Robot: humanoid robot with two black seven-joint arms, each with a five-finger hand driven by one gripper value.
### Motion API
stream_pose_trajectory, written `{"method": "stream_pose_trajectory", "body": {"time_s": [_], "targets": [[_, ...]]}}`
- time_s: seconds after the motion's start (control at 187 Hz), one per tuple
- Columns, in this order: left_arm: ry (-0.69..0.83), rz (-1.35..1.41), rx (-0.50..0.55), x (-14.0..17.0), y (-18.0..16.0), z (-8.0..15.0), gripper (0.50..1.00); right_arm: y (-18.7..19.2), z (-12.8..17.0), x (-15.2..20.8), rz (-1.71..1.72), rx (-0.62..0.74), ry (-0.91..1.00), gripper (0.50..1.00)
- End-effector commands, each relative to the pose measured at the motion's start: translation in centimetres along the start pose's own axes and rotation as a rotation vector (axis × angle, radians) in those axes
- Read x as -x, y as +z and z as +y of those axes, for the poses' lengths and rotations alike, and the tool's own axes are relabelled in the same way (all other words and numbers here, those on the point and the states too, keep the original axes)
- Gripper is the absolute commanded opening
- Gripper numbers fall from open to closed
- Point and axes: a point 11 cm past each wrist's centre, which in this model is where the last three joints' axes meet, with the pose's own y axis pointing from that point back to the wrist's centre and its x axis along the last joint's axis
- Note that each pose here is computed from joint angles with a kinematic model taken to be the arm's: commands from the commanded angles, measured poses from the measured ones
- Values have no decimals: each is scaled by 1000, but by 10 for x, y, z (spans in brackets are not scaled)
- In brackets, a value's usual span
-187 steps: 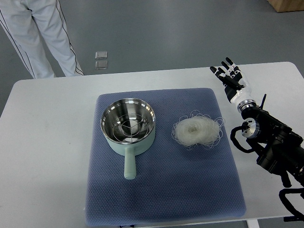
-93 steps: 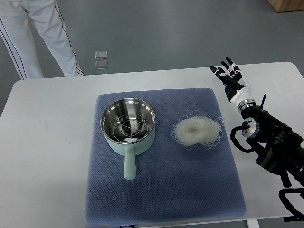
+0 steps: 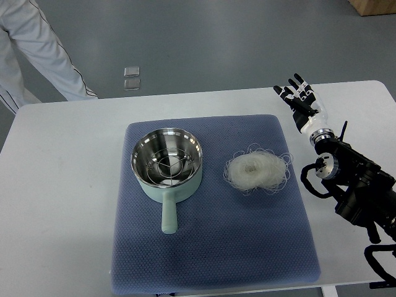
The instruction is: Put vermicelli into pot with right hand
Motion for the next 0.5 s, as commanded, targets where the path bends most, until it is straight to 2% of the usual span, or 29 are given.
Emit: {"method": "stream_pose_trajectory", "body": {"time_s": [0.0, 0.155, 0.306, 0.402, 0.493], "targets": [[-1, -1, 0, 0, 0, 0, 1000, -4, 0, -3, 6, -6, 3, 930], [1, 0, 0, 0, 0, 0, 1000, -9, -1, -4, 16, -14, -3, 930], [-1, 0, 0, 0, 0, 0, 1000, -35, -8, -1, 71, -52, -49, 928], [-1, 0, 0, 0, 0, 0, 1000, -46, -8, 6, 221, -56, -133, 928], [-1, 0, 0, 0, 0, 0, 1000, -59, -6, 30, 348, -87, -257, 928]]}}
